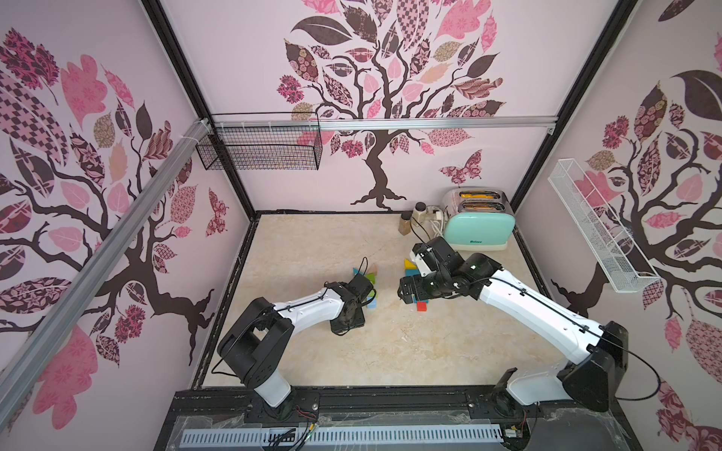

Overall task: Assemble a carrot with building blocks
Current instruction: Pick up the building block from the center of the board, then assemble the building block at the center of the board.

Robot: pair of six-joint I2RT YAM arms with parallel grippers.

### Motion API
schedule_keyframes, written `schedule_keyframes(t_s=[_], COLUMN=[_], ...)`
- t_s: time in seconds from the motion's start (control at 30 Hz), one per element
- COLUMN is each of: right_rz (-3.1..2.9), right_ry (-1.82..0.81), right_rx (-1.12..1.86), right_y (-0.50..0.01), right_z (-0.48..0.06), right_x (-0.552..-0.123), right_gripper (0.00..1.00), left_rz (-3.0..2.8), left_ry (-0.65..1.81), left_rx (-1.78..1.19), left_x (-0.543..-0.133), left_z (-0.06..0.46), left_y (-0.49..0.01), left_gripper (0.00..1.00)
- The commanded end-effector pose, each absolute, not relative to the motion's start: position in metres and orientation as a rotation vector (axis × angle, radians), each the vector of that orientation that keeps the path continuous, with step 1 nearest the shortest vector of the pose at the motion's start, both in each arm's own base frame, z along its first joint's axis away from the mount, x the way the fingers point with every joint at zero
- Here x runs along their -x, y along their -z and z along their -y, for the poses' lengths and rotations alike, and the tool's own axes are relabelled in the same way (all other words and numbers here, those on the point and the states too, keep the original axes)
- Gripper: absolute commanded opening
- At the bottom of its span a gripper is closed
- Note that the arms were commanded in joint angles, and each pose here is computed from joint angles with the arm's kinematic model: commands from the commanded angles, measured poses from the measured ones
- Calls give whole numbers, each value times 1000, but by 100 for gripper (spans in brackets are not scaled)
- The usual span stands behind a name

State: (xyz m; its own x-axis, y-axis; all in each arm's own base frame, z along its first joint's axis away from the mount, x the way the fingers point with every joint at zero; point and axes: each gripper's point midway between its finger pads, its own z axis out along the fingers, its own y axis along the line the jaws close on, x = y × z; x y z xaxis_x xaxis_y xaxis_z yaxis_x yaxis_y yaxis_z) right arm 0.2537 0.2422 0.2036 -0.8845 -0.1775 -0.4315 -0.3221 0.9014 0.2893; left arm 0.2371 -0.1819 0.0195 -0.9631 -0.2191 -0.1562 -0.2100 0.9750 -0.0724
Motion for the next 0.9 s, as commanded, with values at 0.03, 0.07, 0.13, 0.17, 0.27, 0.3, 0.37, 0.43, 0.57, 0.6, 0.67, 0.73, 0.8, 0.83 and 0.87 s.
schedule_keyframes(t_s=[0.03,0.07,0.13,0.17,0.27,0.3,0.37,0.43,0.57,0.6,0.67,0.73,0.8,0.83,0.87], right_rz=[-2656,-2656,-2656,-2654,-2650,-2649,-2645,-2641,-2639,-2638,-2641,-2638,-2633,-2634,-2635], right_ry=[-502,-501,-498,-498,-490,-486,-485,-486,-485,-485,-477,-477,-477,-477,-476], right_rx=[356,355,354,353,346,344,340,337,337,339,337,338,337,338,341], right_y=[-205,-204,-204,-205,-206,-206,-208,-209,-210,-210,-208,-209,-209,-209,-208], right_z=[-243,-243,-243,-242,-242,-241,-241,-241,-241,-242,-240,-240,-240,-240,-240], right_x=[-257,-257,-258,-258,-260,-260,-261,-262,-262,-262,-262,-262,-262,-262,-263], right_gripper=[99,99,99,99,99,99,99,99,99,99,99,99,99,99,99], left_rz=[-2947,-2945,-2943,-2939,-2938,-2935,-2932,-2934,-2949,-2956,-2962,-2964,-2966,-2967,-2970], left_ry=[107,112,128,135,142,154,170,178,174,174,177,181,177,175,170], left_rx=[294,288,276,264,235,224,207,187,159,155,147,136,123,118,112], left_x=[-243,-243,-244,-245,-247,-248,-251,-255,-262,-263,-266,-270,-274,-276,-278], left_z=[189,190,193,196,204,208,216,223,234,236,241,246,250,252,253], left_y=[-17,-18,-21,-23,-29,-32,-34,-35,-30,-28,-25,-24,-22,-20,-19], left_gripper=[38,35,28,26,25,24,24,24,25,25,25,25,25,25,25])
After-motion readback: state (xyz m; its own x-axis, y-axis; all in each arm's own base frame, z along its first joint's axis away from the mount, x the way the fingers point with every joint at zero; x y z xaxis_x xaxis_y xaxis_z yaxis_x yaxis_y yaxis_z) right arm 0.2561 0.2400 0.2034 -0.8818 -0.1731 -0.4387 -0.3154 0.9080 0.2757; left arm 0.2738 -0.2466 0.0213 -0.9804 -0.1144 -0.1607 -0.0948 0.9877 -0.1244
